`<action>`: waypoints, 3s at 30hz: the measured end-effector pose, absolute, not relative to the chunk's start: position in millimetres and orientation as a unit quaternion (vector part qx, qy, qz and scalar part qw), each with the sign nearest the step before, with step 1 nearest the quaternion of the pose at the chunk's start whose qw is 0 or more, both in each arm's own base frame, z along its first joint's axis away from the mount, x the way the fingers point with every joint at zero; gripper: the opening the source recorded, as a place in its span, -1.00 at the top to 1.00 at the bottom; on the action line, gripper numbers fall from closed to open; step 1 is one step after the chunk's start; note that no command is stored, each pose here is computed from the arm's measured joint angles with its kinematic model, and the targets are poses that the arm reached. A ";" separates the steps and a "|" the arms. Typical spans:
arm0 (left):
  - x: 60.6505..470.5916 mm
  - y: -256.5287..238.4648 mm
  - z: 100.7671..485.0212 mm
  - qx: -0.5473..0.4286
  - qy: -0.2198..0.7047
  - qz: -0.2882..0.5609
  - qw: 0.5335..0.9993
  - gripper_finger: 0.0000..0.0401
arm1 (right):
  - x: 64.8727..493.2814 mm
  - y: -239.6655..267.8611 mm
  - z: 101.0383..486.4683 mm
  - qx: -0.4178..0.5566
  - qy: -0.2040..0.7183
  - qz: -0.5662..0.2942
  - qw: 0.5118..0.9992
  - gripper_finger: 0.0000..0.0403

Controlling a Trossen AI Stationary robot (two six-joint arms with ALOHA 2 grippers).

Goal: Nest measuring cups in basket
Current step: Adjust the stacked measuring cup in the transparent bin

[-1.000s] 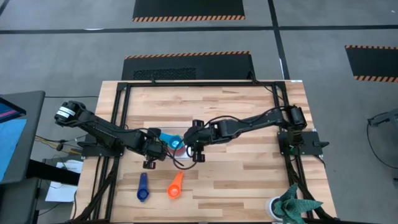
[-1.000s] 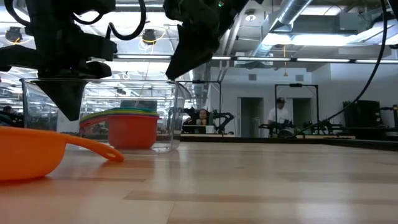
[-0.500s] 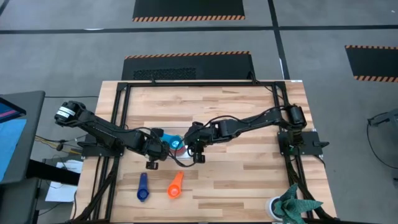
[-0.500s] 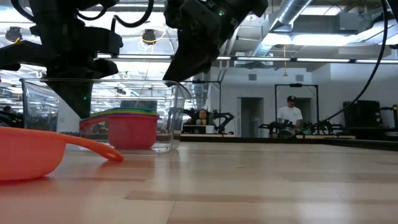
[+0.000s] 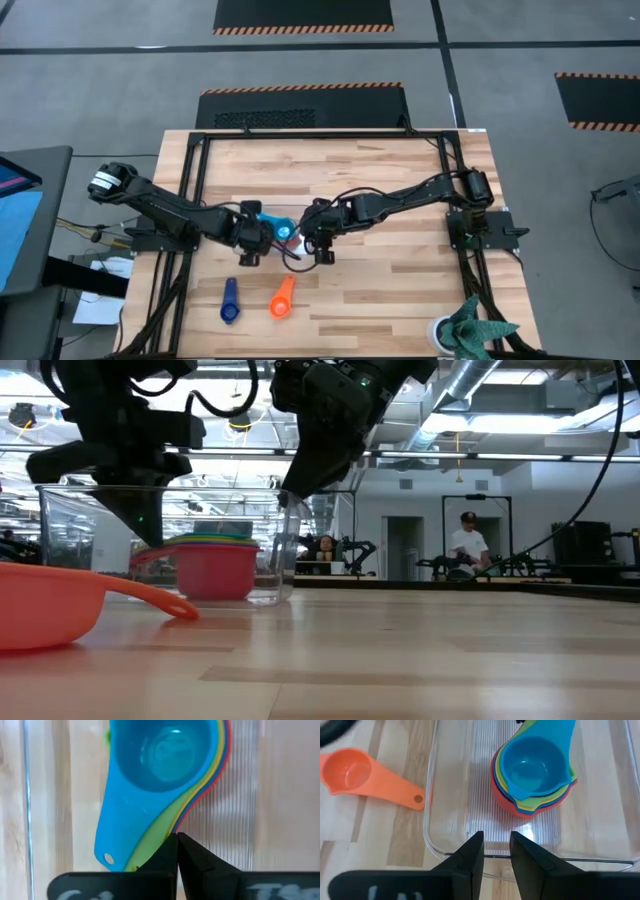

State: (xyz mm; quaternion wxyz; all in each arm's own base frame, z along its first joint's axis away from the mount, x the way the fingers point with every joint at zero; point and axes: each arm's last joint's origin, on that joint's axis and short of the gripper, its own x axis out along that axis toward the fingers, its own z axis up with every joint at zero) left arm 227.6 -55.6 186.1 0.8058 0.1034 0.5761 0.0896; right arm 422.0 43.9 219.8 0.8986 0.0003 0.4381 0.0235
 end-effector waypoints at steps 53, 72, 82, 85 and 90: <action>258.2 -36.2 209.3 0.120 0.608 0.152 0.770 1.00 | 415.6 42.0 228.1 -0.007 0.442 -0.011 0.897 0.41; 260.9 -45.4 222.5 0.063 0.617 0.116 0.776 1.00 | 414.4 35.6 227.2 -0.013 0.446 -0.065 0.893 0.41; 269.1 -29.0 239.5 0.197 0.596 0.139 0.766 1.00 | 396.6 20.2 271.2 -0.043 0.432 -0.160 0.887 0.41; 273.4 -21.8 237.6 0.218 0.594 0.105 0.767 1.00 | 367.4 15.7 301.2 -0.033 0.431 -0.221 0.874 0.41; 290.5 -8.3 239.2 0.210 0.550 0.003 0.809 1.00 | 305.8 23.3 350.1 0.041 0.411 -0.283 0.866 0.41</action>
